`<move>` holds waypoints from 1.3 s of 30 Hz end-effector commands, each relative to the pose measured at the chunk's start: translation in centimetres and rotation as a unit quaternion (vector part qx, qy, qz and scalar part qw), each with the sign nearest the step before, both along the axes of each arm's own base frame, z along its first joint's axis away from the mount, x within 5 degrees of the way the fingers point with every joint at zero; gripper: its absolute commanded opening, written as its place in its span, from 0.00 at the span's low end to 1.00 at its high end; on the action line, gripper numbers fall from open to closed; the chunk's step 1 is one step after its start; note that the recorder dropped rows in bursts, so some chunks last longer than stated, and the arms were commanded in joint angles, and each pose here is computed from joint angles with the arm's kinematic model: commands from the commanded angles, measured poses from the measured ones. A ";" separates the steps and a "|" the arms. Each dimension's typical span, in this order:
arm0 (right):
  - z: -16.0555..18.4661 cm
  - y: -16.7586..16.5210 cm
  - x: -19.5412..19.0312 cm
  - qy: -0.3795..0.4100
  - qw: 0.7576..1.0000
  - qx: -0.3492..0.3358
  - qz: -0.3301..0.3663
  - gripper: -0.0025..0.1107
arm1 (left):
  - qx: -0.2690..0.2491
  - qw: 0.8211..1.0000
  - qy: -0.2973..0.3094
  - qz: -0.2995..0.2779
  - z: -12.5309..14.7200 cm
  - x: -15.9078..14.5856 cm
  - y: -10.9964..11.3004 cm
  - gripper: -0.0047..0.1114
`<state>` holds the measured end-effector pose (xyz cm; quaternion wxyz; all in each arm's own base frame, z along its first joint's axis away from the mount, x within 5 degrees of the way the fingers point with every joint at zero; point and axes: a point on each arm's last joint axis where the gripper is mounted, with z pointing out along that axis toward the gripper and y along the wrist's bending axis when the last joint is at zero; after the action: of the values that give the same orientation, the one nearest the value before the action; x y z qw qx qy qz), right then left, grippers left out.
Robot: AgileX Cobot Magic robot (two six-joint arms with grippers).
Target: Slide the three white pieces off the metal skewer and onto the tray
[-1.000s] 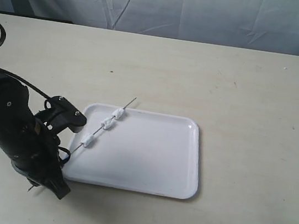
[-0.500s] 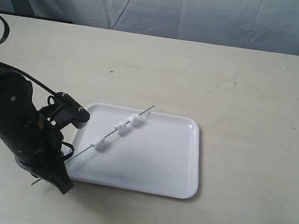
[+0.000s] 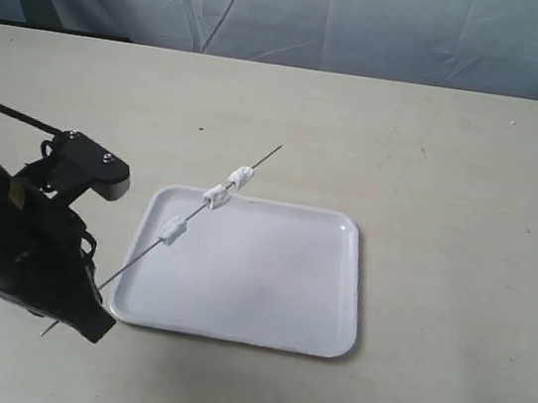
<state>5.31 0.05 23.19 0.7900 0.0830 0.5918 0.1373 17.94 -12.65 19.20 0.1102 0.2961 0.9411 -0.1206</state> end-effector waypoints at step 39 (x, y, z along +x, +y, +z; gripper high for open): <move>-7.3 15.9 21.1 0.570 0.748 -0.010 0.339 0.02 | -0.301 0.941 0.052 0.144 -3.0 -7.7 0.8 0.04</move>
<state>26.31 14.78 15.09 0.1875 -0.0258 0.9477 0.2568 10.32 -11.87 16.24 0.1577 0.1015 0.8981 -0.3978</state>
